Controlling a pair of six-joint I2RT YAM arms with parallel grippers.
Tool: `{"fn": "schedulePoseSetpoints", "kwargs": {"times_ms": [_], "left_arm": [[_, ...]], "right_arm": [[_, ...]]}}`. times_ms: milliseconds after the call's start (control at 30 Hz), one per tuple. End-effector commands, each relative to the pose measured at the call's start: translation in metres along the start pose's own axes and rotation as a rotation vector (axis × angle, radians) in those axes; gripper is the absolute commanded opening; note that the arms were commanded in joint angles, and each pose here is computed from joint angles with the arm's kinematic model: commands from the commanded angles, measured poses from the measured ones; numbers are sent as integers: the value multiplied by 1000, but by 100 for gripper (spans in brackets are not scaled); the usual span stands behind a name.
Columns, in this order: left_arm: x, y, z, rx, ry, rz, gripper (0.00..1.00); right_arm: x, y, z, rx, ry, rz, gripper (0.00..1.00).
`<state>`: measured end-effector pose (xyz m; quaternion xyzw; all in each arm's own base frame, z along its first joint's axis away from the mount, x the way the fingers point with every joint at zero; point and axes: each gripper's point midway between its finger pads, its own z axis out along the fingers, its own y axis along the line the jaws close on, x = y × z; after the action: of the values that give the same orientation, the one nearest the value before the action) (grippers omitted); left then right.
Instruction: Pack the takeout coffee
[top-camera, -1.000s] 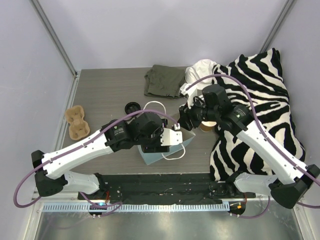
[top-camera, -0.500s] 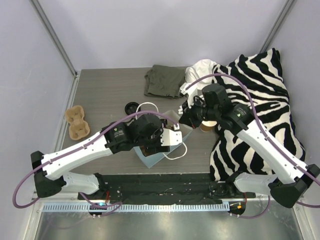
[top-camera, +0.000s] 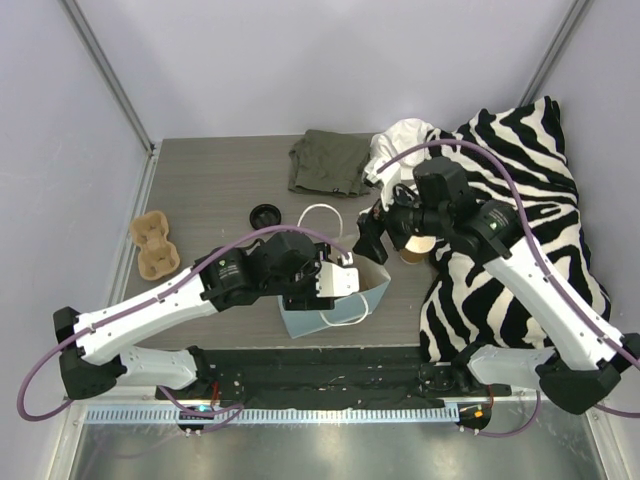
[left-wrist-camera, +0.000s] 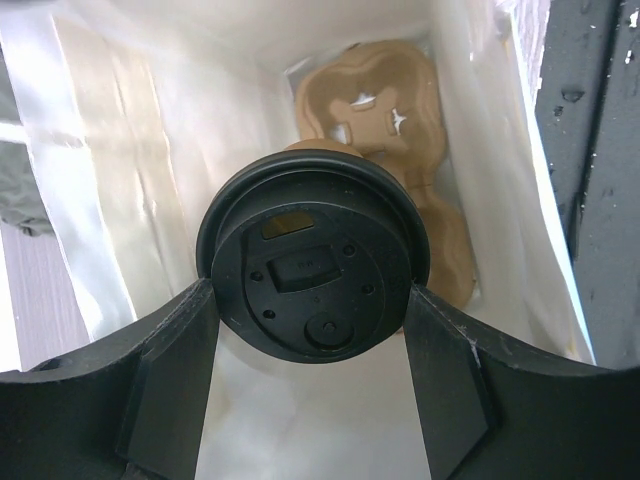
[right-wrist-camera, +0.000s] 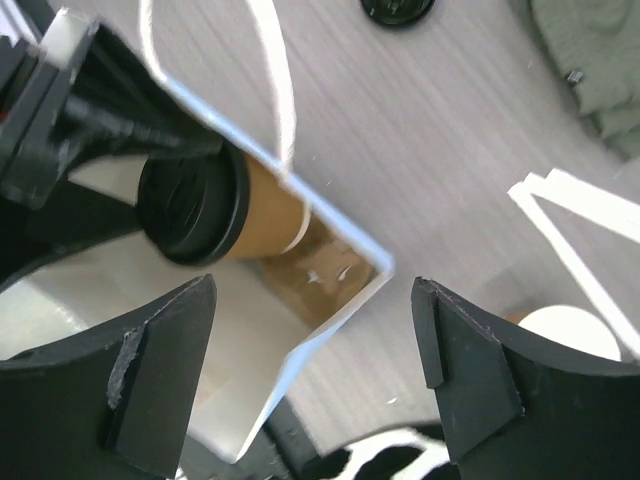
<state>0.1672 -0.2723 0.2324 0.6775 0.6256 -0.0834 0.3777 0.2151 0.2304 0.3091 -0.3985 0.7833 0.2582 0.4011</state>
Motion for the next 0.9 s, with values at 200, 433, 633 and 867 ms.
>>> {"fn": "schedulePoseSetpoints", "kwargs": {"times_ms": [200, 433, 633, 867], "left_arm": [[-9, -4, -1, 38, -37, 32, 47], [-7, -6, 2, 45, -26, 34, 47], [-1, -2, 6, 13, -7, 26, 47], [1, 18, 10, -119, -10, 9, 46]], "right_arm": [[-19, 13, 21, -198, -32, -252, 89], [-25, 1, 50, -209, -23, -300, 82], [-14, 7, 59, -256, 0, -305, 28], [-47, 10, 49, -116, -140, -292, 1]]}}
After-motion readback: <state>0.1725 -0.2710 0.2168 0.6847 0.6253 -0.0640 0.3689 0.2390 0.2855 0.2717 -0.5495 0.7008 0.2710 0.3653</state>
